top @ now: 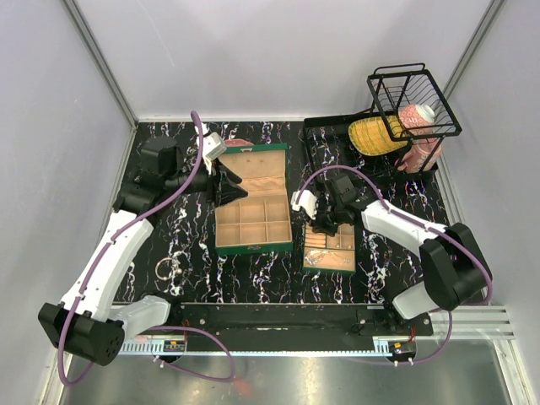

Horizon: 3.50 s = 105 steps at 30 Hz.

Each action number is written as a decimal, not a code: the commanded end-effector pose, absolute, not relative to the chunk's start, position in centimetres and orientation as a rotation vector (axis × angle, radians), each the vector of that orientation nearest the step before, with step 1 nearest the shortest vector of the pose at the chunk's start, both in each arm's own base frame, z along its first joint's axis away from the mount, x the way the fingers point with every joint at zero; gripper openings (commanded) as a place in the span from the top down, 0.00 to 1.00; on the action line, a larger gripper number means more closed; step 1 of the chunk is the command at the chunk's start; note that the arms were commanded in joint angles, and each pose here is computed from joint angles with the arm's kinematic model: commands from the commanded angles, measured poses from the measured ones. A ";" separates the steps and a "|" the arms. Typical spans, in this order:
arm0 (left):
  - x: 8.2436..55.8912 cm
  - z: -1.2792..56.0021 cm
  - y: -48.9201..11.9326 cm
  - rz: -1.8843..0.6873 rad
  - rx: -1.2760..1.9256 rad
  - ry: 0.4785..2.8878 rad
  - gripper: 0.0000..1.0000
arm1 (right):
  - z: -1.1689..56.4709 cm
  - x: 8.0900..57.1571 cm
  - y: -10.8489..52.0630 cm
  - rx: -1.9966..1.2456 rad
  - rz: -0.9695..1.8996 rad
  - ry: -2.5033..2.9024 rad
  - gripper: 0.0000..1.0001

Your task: Organize the mixed jewelry

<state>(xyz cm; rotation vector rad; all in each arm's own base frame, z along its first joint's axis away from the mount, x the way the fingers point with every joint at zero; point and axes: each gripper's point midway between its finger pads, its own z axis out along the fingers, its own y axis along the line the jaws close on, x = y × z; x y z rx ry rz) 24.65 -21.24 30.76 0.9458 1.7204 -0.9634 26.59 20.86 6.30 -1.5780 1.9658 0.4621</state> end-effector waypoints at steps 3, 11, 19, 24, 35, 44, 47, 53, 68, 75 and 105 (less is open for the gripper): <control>25.1 31.8 -21.4 -0.959 0.958 1.655 0.50 | 5.9 27.8 21.4 -1.588 0.452 1.918 1.00; 25.1 31.7 -21.3 -0.965 0.955 1.658 0.50 | 5.1 28.0 21.0 -1.601 0.434 1.931 1.00; 25.1 31.6 -21.3 -0.970 0.953 1.657 0.50 | 4.6 27.9 20.7 -1.611 0.417 1.936 1.00; 25.1 31.7 -21.3 -0.975 0.950 1.659 0.51 | 4.1 27.9 20.4 -1.616 0.408 1.948 1.00; 25.0 31.6 -21.2 -0.976 0.946 1.658 0.51 | 3.6 28.3 20.1 -1.633 0.389 1.950 1.00; 25.0 31.4 -21.0 -0.970 0.941 1.657 0.51 | 1.7 27.9 19.6 -1.656 0.384 1.991 1.00; 24.9 31.5 -21.0 -0.970 0.941 1.655 0.51 | 0.9 27.7 19.4 -1.662 0.380 2.004 1.00; 25.0 31.5 -20.8 -0.966 0.938 1.656 0.51 | -0.1 27.6 18.5 -1.674 0.338 2.035 1.00; 24.9 32.1 -20.3 -0.945 0.932 1.651 0.51 | 3.8 28.3 18.3 -1.623 0.288 2.027 0.78; 24.9 32.3 -20.2 -0.938 0.940 1.652 0.51 | 6.7 29.1 18.7 -1.561 0.269 1.994 0.70; 21.4 15.8 -0.7 -0.170 1.138 2.367 0.48 | 22.0 26.9 24.6 -1.200 0.680 1.752 0.69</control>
